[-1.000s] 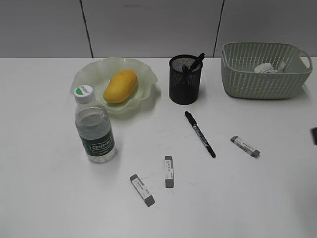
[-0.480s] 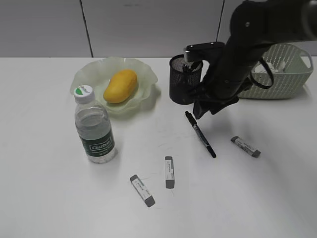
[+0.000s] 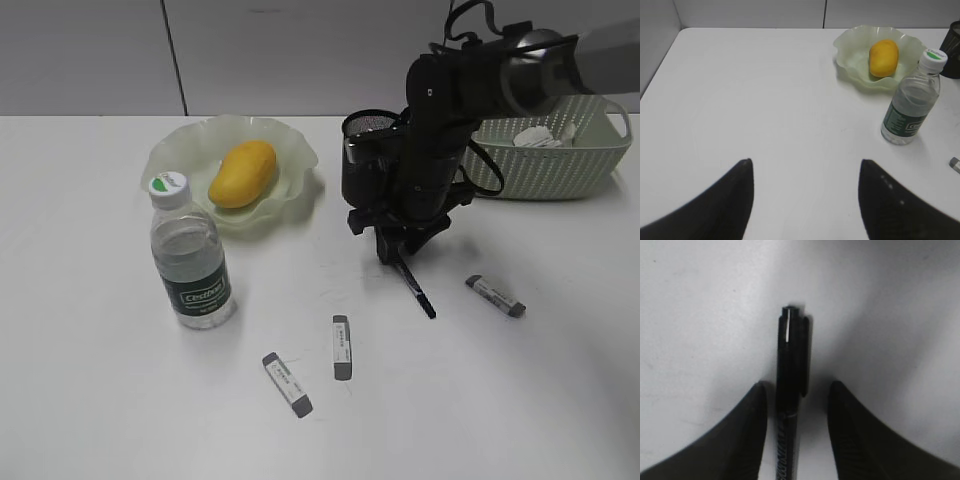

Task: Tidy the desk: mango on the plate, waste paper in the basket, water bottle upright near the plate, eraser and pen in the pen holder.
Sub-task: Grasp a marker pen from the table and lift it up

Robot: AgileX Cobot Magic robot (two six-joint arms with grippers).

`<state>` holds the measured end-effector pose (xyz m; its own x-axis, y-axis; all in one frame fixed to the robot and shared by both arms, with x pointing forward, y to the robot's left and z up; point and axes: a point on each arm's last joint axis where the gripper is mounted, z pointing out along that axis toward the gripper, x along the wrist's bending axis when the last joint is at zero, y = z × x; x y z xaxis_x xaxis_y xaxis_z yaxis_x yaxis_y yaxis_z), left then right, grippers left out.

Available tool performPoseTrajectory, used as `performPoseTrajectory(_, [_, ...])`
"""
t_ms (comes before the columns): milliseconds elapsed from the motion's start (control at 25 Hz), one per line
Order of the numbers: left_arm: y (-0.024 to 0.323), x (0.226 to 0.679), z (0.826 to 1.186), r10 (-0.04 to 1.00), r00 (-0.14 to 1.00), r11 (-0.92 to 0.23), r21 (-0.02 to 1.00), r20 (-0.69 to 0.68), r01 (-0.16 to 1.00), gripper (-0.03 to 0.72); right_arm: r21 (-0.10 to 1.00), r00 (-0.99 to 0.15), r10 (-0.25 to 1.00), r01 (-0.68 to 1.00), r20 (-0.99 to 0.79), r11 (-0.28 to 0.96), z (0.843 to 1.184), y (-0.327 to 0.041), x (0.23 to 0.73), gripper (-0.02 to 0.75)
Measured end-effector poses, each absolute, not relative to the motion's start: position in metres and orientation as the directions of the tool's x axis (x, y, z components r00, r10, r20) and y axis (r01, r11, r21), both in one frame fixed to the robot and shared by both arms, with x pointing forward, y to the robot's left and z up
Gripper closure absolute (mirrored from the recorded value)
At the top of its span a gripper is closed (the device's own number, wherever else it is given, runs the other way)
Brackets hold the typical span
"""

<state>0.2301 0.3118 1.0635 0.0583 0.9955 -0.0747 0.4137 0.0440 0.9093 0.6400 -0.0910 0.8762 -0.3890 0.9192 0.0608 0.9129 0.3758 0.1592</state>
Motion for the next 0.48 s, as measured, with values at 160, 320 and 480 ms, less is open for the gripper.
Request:
performPoseTrajectory(160, [0.312,0.230,1.064,0.995,0.058,0.044,0.909,-0.075,0.414,0.199,0.154,-0.388,0.920,0.914,0.058,0.376,0.878,-0.092,0.639,0.626])
performPoseTrajectory(320, [0.312,0.230,1.064,0.995,0.058,0.044,0.909,-0.075,0.414,0.200,0.197,-0.393,0.917,0.906,0.070,0.374,0.903,-0.093,0.634,0.627])
performPoseTrajectory(480, [0.312,0.230,1.064,0.995,0.058,0.044,0.909,-0.075,0.414,0.202,0.533,-0.401,0.912,0.792,0.087,0.297,0.982,-0.105,0.614,0.628])
